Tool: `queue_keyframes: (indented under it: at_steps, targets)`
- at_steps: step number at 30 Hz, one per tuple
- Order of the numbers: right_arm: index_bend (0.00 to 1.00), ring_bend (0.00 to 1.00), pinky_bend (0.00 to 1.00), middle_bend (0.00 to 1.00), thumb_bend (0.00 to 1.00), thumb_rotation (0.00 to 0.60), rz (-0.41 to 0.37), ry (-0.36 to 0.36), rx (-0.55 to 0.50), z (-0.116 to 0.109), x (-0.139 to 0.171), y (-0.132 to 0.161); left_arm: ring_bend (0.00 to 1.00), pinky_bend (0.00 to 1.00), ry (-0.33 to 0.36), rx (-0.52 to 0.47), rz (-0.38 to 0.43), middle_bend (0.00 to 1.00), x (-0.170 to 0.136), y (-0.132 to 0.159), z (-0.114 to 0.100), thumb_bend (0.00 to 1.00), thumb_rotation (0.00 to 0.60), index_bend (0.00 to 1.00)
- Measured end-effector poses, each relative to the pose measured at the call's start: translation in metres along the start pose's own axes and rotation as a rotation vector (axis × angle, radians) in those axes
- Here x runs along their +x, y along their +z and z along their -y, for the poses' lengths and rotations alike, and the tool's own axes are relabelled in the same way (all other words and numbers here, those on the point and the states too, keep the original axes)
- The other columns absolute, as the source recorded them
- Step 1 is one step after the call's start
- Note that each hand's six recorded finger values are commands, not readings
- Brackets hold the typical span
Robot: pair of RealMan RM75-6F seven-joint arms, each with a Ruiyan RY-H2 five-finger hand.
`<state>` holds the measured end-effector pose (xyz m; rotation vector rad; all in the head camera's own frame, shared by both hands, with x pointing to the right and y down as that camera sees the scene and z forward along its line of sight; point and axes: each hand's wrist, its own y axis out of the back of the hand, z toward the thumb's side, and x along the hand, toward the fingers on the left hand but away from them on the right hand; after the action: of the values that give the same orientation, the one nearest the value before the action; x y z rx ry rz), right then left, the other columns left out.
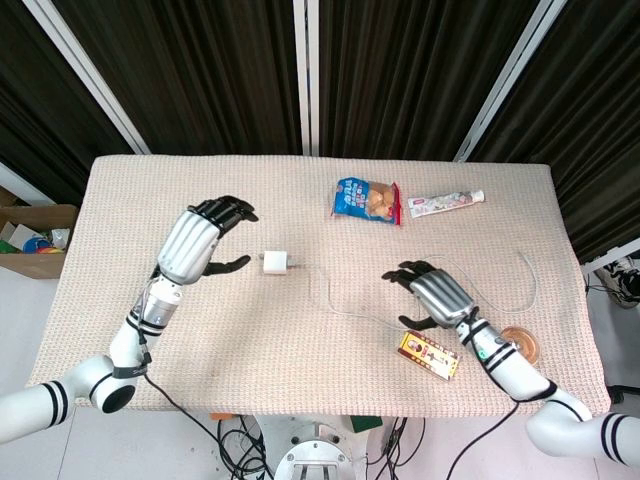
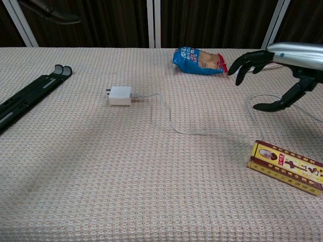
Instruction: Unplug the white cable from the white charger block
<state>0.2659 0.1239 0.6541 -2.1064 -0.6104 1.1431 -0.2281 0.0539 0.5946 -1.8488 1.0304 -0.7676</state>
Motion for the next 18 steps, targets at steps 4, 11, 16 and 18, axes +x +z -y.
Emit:
queue_keyframes:
  at_steps: [4, 11, 16, 18]
  targets:
    - [0.26, 0.13, 0.22, 0.32, 0.30, 0.600, 0.094, -0.042, -0.005, -0.014, 0.026, -0.032, 0.55, 0.71, -0.099, 0.042, -0.119, 0.26, -0.004, -0.023, 0.016, 0.12, 0.600, 0.33]
    - [0.26, 0.13, 0.22, 0.32, 0.30, 0.600, 0.184, -0.094, 0.006, -0.031, 0.061, -0.060, 0.66, 0.91, -0.295, 0.125, -0.222, 0.23, -0.004, -0.033, 0.067, 0.11, 0.600, 0.29]
    - [0.26, 0.13, 0.23, 0.32, 0.30, 0.600, 0.204, -0.125, 0.009, -0.040, 0.069, -0.064, 0.67, 0.93, -0.385, 0.163, -0.220, 0.22, 0.006, -0.018, 0.110, 0.10, 0.600, 0.28]
    - [0.27, 0.13, 0.23, 0.32, 0.30, 0.600, 0.208, -0.129, 0.011, -0.042, 0.070, -0.065, 0.69, 0.93, -0.406, 0.164, -0.231, 0.23, 0.010, -0.016, 0.124, 0.10, 0.600, 0.28]
